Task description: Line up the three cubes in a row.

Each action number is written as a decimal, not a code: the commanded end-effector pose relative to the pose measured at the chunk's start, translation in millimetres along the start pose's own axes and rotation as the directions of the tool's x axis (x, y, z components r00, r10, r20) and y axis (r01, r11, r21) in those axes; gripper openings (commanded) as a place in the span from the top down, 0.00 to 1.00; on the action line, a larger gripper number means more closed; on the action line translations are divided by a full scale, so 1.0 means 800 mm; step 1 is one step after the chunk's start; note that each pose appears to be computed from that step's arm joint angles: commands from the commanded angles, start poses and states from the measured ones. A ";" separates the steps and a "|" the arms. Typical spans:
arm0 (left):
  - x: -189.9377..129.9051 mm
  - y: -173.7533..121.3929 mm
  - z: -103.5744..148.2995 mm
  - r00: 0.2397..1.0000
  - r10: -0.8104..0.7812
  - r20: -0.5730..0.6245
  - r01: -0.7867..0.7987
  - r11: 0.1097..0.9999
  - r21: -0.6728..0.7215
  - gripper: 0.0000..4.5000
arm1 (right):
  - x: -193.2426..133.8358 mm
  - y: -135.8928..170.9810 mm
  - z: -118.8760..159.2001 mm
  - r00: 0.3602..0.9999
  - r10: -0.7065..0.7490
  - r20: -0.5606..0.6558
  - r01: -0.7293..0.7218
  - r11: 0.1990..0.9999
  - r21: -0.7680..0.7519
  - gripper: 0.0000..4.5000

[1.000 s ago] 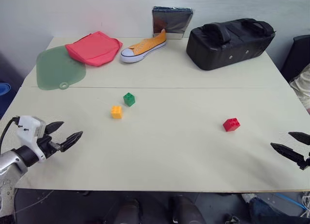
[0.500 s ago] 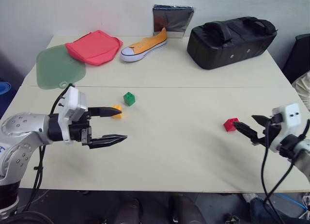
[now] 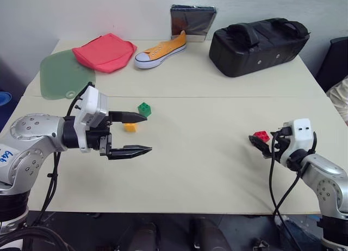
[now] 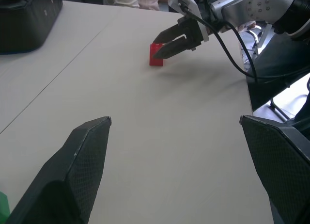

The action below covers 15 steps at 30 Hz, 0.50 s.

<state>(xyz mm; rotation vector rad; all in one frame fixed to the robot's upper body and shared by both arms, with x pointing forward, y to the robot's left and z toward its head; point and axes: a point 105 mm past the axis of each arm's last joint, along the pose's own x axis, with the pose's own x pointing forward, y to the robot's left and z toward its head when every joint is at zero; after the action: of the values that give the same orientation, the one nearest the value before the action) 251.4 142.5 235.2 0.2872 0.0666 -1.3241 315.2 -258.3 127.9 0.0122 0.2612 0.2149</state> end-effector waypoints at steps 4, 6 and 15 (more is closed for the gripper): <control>0.002 -0.001 0.013 1.000 -0.006 0.004 0.006 0.999 0.054 0.00 | 0.008 -0.012 0.004 0.999 -0.033 0.027 0.033 0.999 -0.012 0.13; 0.001 -0.001 0.015 1.000 -0.008 0.006 0.008 0.998 0.056 0.00 | 0.009 -0.010 0.000 1.000 -0.017 0.019 0.017 1.000 -0.008 0.29; -0.001 0.003 0.015 1.000 -0.010 0.004 0.009 0.998 0.062 0.00 | 0.006 -0.008 0.006 0.998 0.035 0.052 -0.034 0.999 -0.022 0.66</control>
<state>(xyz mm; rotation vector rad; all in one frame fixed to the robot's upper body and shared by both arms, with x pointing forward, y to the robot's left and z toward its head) 252.6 140.6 241.2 0.3085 0.0473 -1.3369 322.9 -260.0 118.3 0.0175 0.2594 0.2370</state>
